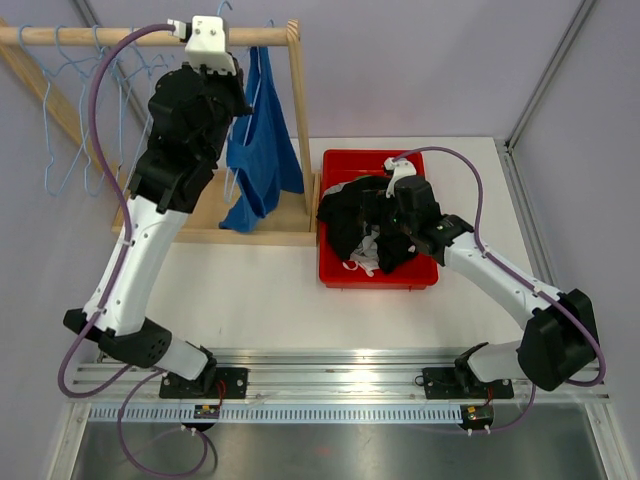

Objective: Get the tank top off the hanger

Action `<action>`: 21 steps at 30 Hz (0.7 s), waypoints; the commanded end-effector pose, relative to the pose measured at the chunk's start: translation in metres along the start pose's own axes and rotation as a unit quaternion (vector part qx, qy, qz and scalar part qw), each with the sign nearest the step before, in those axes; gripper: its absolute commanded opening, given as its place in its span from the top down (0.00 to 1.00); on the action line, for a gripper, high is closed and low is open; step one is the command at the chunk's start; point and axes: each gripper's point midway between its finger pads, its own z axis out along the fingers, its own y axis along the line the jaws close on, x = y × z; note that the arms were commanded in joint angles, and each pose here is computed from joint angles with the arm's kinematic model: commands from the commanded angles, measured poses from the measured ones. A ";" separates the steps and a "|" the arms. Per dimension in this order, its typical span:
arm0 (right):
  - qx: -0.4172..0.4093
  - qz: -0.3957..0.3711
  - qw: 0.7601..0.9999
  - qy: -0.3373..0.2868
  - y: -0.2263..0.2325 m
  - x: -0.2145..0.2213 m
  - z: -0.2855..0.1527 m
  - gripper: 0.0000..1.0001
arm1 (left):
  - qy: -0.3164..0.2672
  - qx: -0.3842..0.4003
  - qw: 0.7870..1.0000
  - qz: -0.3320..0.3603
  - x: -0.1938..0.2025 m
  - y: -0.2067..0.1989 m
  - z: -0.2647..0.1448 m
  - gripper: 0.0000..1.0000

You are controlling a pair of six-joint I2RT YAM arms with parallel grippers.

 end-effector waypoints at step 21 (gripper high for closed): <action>-0.008 -0.001 1.000 -0.005 0.006 -0.004 0.010 0.01 | 0.044 0.048 0.997 0.033 0.113 0.001 -0.143 1.00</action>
